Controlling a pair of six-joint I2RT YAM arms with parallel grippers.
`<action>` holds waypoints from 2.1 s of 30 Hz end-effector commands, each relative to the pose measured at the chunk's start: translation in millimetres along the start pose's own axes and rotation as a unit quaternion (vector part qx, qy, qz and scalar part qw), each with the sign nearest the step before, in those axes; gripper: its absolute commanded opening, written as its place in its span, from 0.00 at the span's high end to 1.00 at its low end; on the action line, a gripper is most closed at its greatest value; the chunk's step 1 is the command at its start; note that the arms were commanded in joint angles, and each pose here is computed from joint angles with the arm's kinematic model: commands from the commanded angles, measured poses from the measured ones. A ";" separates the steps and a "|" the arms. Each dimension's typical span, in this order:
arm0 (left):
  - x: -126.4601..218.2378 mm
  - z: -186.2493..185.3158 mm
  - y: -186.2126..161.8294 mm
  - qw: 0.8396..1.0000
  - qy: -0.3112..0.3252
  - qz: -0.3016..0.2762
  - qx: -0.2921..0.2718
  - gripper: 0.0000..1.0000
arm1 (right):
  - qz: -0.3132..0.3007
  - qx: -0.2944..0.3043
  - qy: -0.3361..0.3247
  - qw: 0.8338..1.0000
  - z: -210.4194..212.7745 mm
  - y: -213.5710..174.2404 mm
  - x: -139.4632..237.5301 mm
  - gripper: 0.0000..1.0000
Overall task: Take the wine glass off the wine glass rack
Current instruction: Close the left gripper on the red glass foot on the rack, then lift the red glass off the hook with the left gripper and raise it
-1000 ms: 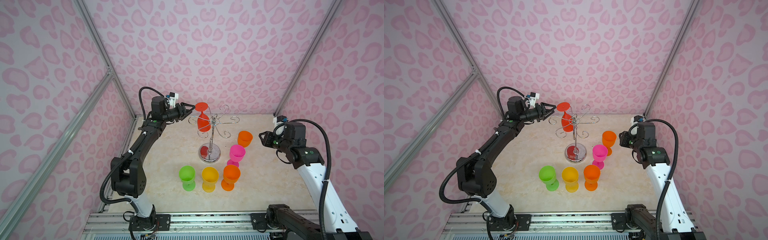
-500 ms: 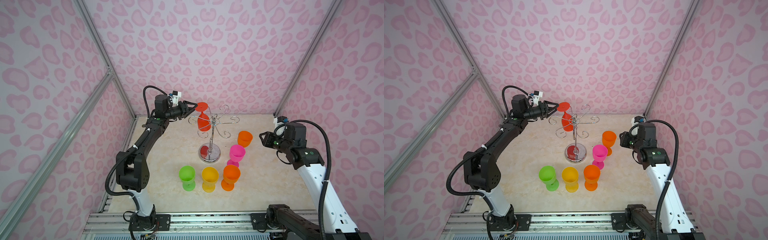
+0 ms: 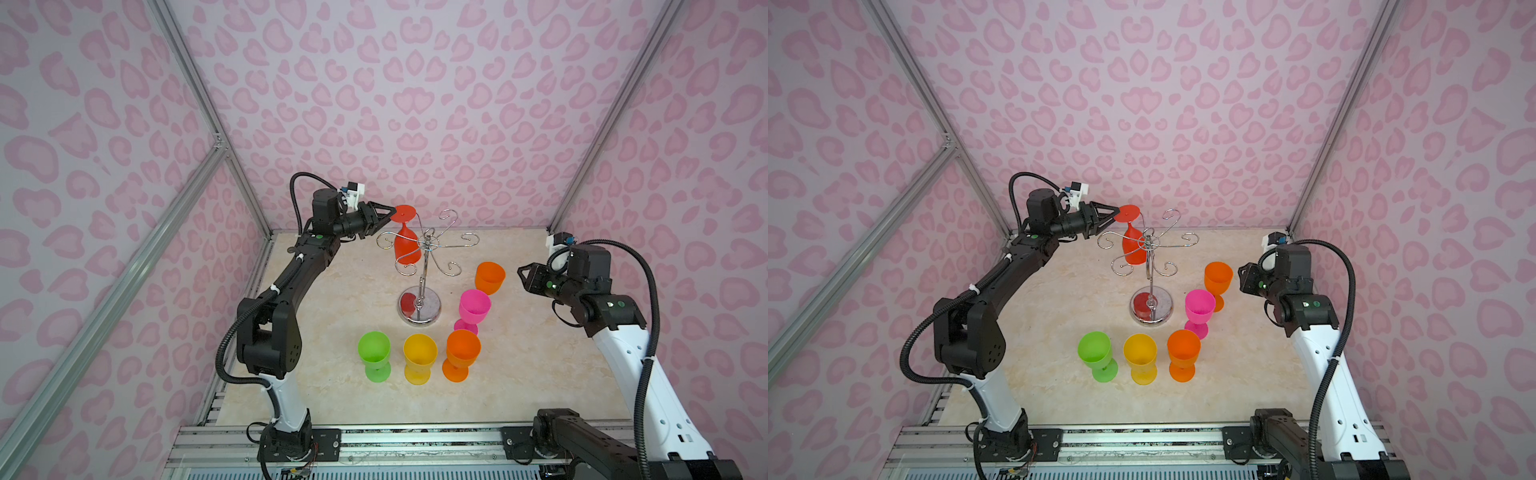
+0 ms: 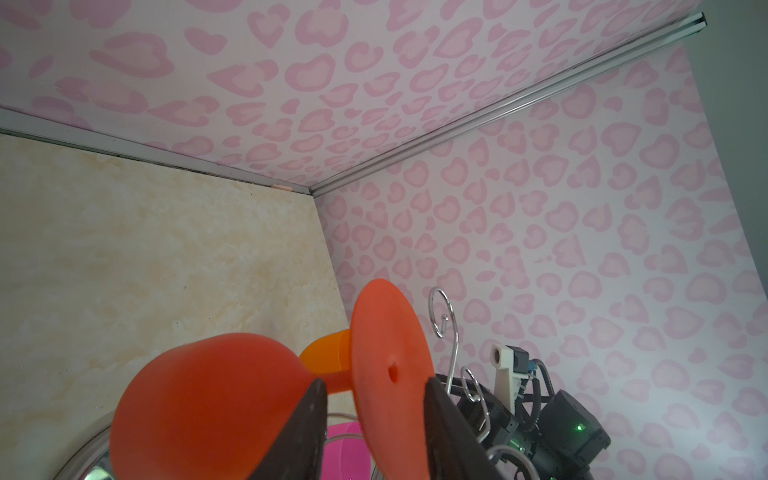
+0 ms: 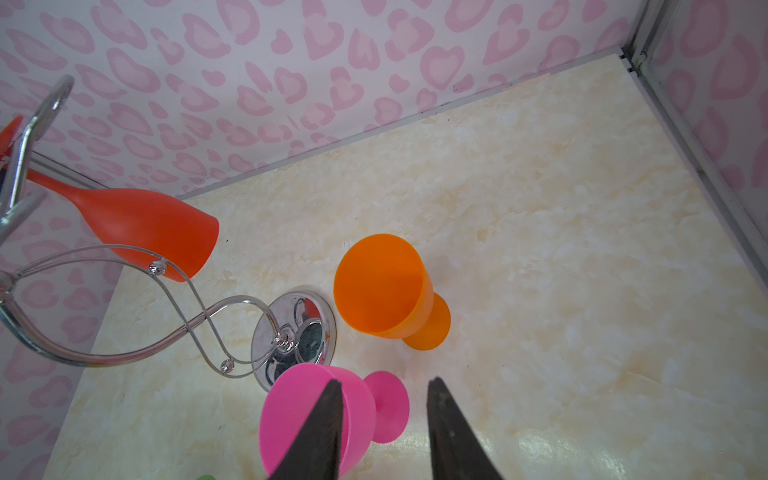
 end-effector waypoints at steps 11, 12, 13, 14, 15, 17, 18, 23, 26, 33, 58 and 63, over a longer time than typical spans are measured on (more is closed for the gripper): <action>-2.4 -8.5 4.4 0.999 -0.031 0.001 -0.024 0.73 | -0.005 -0.004 0.009 1.000 -1.0 -0.3 -4.3 0.65; -2.0 -8.1 4.5 0.999 -0.031 0.001 -0.024 0.75 | -0.004 -0.005 0.008 1.000 -1.2 -0.6 -4.5 0.65; -2.4 -8.0 4.1 0.999 -0.031 0.001 -0.023 0.76 | -0.005 -0.006 0.009 1.000 -1.3 -0.4 -4.5 0.65; -1.8 -8.4 4.3 0.999 -0.031 0.001 -0.023 0.77 | -0.004 -0.006 0.009 1.000 -1.5 -0.8 -4.9 0.65; -1.8 -8.3 4.2 0.999 -0.032 0.001 -0.023 0.79 | -0.004 -0.006 0.010 1.000 -1.6 -0.7 -5.2 0.65; -1.5 -9.2 4.2 0.999 -0.033 0.000 -0.021 0.82 | -0.003 -0.007 0.010 1.000 -1.8 -1.1 -5.7 0.65; -2.0 -9.1 3.8 0.999 -0.036 0.001 -0.019 0.84 | -0.003 -0.007 0.011 1.000 -1.7 -1.0 -5.6 0.65; -1.5 -10.5 4.3 0.999 -0.045 0.002 -0.015 0.95 | -0.004 -0.007 0.012 1.000 -2.2 -1.6 -5.0 0.65; -0.9 -12.8 5.2 0.999 -0.053 0.001 -0.013 0.97 | -0.004 -0.008 0.012 1.000 -2.5 -2.0 -4.3 0.65; 2.6 -17.0 10.0 0.997 -0.071 -0.007 -0.004 0.98 | -0.006 -0.011 0.012 1.000 -4.1 -2.6 -2.9 0.65; -13.7 -19.6 -7.1 0.994 -0.105 0.036 -0.011 0.98 | -0.003 -0.019 0.020 1.000 -6.3 -4.7 -7.7 0.66; -7.6 -23.0 -15.8 0.993 -0.107 0.050 -0.024 0.98 | -0.001 -0.020 0.023 1.000 -6.1 -5.2 -9.2 0.65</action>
Point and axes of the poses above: each gripper's point midway between its finger pads, its own x axis back along the fingers, its own z axis along the line the jaws close on, y = z × x, the point moved 9 cm from there along x, back along the fingers, and after that the axes turned 3 degrees about x, right-handed, at the moved point
